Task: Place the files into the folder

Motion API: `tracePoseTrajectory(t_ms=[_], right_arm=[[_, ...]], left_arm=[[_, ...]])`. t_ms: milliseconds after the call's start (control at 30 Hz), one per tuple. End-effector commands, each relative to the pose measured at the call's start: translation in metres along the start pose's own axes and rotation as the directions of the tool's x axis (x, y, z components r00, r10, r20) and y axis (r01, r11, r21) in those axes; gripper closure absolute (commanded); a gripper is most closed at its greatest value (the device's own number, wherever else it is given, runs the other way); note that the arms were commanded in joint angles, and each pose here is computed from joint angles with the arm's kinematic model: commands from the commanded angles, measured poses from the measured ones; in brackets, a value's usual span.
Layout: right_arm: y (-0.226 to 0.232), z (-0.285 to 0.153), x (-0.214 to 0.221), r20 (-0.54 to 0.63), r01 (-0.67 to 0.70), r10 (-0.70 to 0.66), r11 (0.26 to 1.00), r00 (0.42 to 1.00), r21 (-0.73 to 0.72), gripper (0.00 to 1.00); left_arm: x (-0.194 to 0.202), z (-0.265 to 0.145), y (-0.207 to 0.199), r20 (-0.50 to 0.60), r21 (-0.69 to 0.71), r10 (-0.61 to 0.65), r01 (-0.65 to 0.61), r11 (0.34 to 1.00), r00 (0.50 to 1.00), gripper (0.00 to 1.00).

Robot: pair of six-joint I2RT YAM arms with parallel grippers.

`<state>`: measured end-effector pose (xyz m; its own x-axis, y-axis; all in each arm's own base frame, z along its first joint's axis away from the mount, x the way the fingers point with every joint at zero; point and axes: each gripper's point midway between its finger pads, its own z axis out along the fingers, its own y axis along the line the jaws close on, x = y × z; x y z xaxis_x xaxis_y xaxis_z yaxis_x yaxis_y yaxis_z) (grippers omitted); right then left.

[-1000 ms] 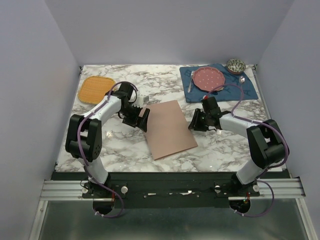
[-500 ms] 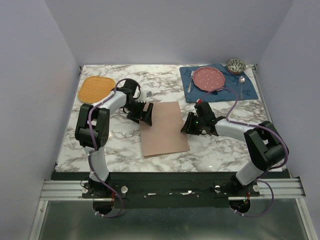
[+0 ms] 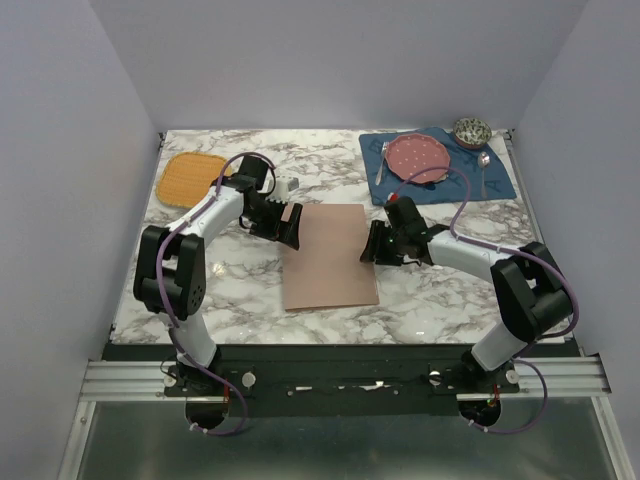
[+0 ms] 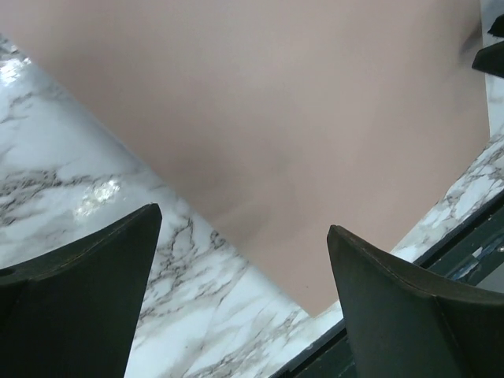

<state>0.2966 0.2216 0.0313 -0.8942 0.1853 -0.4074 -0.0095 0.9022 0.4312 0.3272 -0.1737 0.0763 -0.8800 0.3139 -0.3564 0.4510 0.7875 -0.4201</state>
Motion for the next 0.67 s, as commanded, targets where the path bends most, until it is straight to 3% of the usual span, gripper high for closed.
tracePoseTrajectory(t_ms=[0, 67, 167, 433, 633], right_arm=[[0.008, -0.022, -0.025, 0.043, 0.126, -0.128, 0.991, 0.991, 0.039, 0.40], [0.014, -0.035, -0.034, 0.072, 0.176, -0.178, 0.984, 0.981, 0.027, 0.28], [0.024, -0.049, -0.040, 0.088, 0.234, -0.233, 0.972, 0.969, -0.010, 0.17], [0.051, -0.092, -0.048, 0.188, 0.304, -0.280, 0.946, 0.941, -0.115, 0.11], [0.058, -0.102, -0.040, 0.231, 0.328, -0.287, 0.930, 0.930, -0.165, 0.00]], left_arm=[[-0.002, -0.040, 0.001, 0.085, -0.122, 0.080, -0.069, 0.990, 0.993, 0.01], [-0.005, -0.059, -0.003, 0.136, -0.164, 0.120, -0.097, 0.982, 0.983, 0.01], [-0.005, -0.080, -0.008, 0.181, -0.198, 0.167, -0.131, 0.972, 0.969, 0.01], [-0.001, -0.108, -0.010, 0.248, -0.224, 0.185, -0.130, 0.966, 0.951, 0.01], [-0.001, -0.120, -0.012, 0.299, -0.252, 0.208, -0.134, 0.959, 0.931, 0.01]])
